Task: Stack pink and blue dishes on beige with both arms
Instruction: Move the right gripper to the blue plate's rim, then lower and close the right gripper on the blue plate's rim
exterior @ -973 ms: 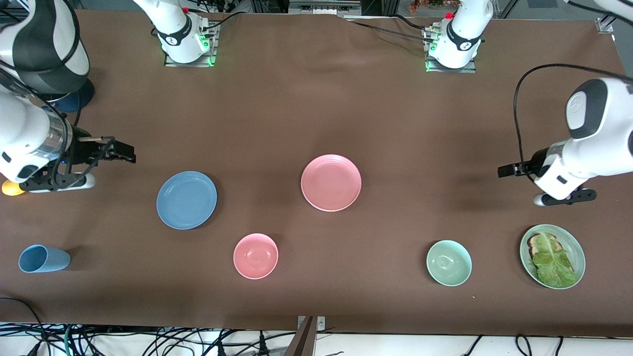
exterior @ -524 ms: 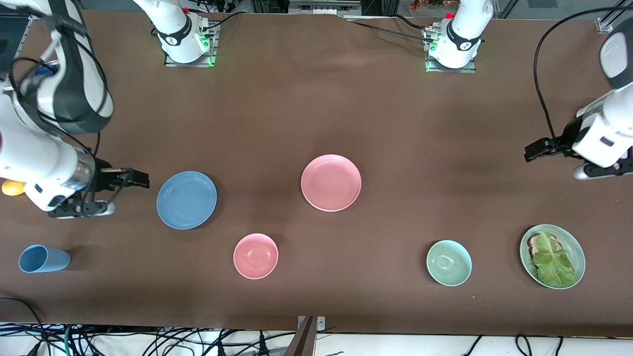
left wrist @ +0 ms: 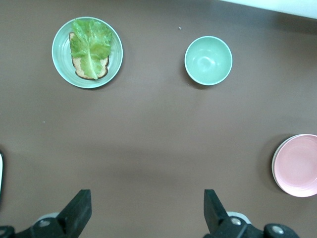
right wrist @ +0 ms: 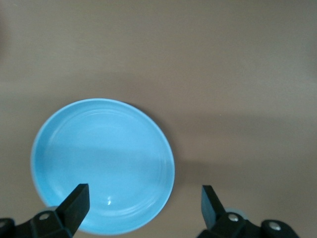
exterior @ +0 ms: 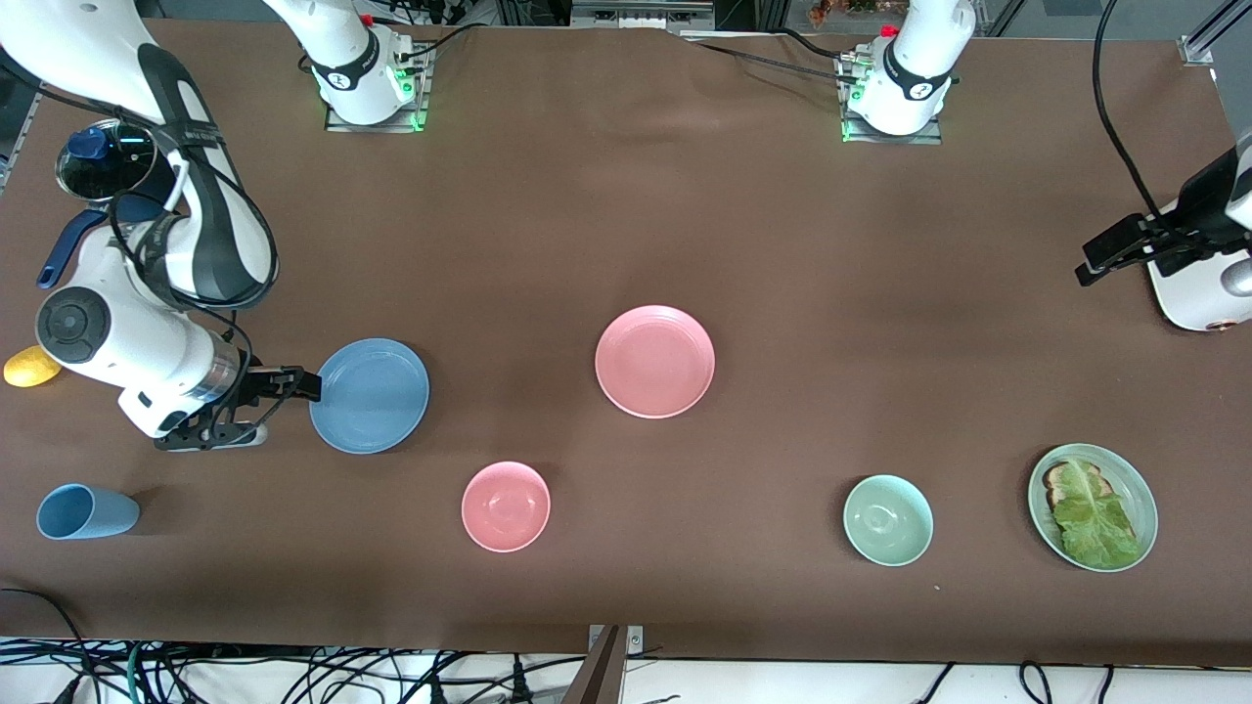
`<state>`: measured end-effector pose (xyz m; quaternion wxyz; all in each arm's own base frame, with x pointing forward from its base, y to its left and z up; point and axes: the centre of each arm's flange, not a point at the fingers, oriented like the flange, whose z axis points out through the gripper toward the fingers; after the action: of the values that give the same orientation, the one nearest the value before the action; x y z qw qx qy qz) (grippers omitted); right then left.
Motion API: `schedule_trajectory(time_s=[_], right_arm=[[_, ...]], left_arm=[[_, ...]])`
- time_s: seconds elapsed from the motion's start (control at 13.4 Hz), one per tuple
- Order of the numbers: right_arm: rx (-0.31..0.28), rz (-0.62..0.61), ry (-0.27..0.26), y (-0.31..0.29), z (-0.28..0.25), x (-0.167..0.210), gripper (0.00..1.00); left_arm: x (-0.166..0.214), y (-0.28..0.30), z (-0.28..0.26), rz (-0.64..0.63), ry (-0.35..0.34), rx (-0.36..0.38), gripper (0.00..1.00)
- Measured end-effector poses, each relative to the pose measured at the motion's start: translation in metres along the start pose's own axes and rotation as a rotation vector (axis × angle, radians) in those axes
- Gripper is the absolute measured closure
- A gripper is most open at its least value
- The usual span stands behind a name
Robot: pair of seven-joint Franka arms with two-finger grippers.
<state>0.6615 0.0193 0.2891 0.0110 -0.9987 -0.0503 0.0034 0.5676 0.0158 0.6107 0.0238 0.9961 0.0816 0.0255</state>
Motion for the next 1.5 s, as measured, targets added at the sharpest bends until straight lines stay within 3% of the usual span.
schedule_trajectory(time_s=[0.22,0.52,0.6,0.67,0.9,1.5], right_arm=[[0.007,-0.015,0.023,0.019,0.053,-0.001,0.0],[0.015,-0.018,0.009,0.022,0.079,-0.003,0.03],[0.016,-0.018,0.006,0.022,0.081,-0.004,0.1],[0.017,-0.018,0.004,0.022,0.082,-0.004,0.1],[0.017,-0.018,0.003,0.022,0.083,-0.004,0.37],[0.019,-0.019,-0.007,0.021,0.088,-0.007,0.61]], left_arm=[[-0.003,0.014,0.0,0.029,-0.009,0.017,0.0],[-0.005,0.023,0.001,0.049,-0.014,0.03,0.0],[-0.006,0.023,0.001,0.049,-0.015,0.031,0.0],[-0.006,0.023,0.002,0.049,-0.016,0.032,0.0],[-0.006,0.024,0.002,0.052,-0.017,0.033,0.0],[-0.005,0.022,0.002,0.049,-0.018,0.034,0.0]])
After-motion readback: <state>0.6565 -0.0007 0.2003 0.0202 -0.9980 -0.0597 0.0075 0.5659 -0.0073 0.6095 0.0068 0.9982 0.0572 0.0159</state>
